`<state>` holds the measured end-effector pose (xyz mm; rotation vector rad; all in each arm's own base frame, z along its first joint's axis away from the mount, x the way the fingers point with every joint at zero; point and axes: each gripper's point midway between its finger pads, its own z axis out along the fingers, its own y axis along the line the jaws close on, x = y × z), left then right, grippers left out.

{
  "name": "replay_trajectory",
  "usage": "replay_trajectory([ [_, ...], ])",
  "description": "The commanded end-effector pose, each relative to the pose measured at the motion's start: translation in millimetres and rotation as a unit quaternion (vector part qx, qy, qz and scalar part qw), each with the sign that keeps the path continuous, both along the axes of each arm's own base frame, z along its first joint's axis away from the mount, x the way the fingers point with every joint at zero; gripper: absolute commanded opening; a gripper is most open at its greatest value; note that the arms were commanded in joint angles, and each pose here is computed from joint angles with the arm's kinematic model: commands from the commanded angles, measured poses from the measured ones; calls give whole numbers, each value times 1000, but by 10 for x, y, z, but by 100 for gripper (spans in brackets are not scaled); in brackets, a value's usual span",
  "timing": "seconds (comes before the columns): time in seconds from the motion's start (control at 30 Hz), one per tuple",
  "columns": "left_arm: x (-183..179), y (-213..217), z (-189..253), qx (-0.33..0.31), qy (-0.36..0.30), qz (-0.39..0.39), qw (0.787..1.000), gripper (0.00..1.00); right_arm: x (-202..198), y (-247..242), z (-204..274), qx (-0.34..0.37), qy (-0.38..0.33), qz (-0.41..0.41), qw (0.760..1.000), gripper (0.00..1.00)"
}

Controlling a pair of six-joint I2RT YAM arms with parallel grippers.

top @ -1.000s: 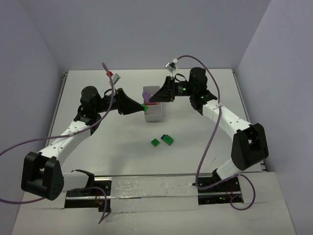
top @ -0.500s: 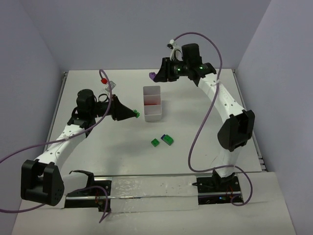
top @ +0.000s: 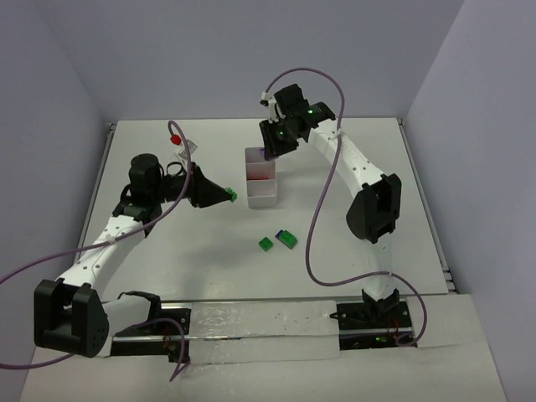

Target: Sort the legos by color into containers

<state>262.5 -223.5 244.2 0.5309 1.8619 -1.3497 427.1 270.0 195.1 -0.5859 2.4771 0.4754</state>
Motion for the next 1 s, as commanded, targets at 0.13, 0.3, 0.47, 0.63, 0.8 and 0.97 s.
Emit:
replay_trajectory([
  [0.13,9,38,156,-3,-32,9,999,0,111,-7,-177,-44,-1,-2,999,0],
  [0.3,0,36,170,-5,-33,8,999,0,172,12,-236,-47,-1,-5,999,3],
  [0.47,-7,38,163,-6,-30,8,999,0,197,49,-256,-42,1,-4,999,11],
  [0.63,-9,43,156,-5,-30,10,999,0,234,79,-261,-35,-1,-4,999,18],
  [0.8,-17,47,143,-4,-28,10,1000,0,285,105,-240,-27,-6,-7,1000,20],
  [0.97,-18,50,137,-3,-25,10,1000,0,305,109,-318,-31,0,-3,999,33],
])
